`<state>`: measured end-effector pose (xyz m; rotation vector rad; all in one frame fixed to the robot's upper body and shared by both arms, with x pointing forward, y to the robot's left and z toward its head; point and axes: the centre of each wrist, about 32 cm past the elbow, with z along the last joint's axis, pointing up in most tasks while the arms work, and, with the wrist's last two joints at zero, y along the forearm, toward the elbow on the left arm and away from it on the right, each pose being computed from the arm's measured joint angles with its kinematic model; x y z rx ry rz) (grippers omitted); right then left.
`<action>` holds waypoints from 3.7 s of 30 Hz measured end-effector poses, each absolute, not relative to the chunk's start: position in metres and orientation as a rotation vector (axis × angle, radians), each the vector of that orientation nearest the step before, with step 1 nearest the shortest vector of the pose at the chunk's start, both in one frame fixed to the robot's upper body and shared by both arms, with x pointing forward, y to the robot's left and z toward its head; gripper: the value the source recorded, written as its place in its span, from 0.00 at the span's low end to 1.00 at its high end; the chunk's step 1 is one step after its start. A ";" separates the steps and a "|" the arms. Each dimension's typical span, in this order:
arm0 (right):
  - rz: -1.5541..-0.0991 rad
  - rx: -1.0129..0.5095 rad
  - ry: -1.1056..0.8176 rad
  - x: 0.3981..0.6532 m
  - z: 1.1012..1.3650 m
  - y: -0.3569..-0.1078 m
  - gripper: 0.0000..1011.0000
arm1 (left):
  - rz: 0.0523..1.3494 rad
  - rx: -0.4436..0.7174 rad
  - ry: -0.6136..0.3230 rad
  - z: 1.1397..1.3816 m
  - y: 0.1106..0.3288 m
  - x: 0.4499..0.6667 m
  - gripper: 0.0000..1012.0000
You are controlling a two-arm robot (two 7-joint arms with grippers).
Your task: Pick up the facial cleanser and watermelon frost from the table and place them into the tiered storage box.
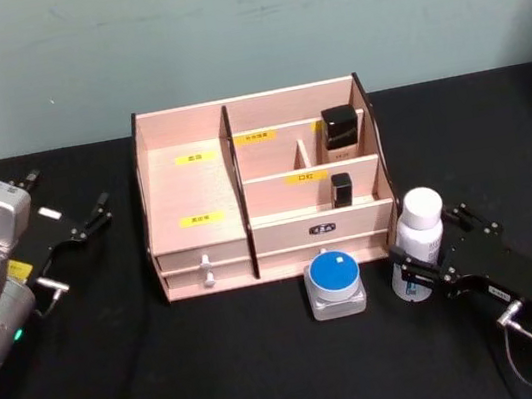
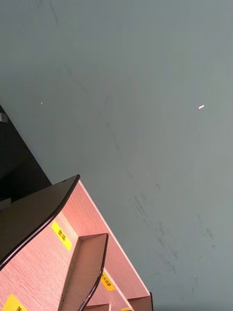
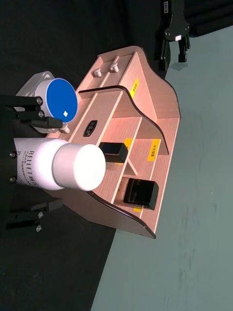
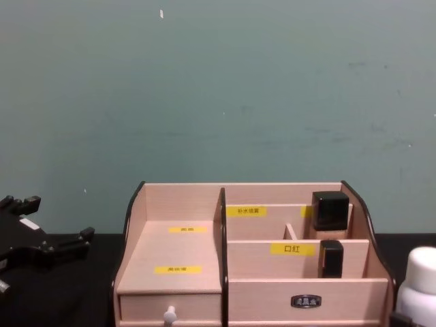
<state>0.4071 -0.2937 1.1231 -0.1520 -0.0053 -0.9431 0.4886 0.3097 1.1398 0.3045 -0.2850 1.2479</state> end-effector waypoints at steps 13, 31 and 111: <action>-0.944 -0.152 -0.004 0.407 1.123 -0.294 0.59 | 1.248 0.304 -0.285 1.140 0.310 0.489 0.99; -0.923 -0.124 -0.013 0.406 1.125 -0.295 0.59 | 1.248 0.304 -0.285 1.140 0.310 0.489 0.99; -0.821 -0.074 -0.146 0.542 1.210 -0.209 0.59 | 1.248 0.305 -0.285 1.140 0.310 0.489 0.99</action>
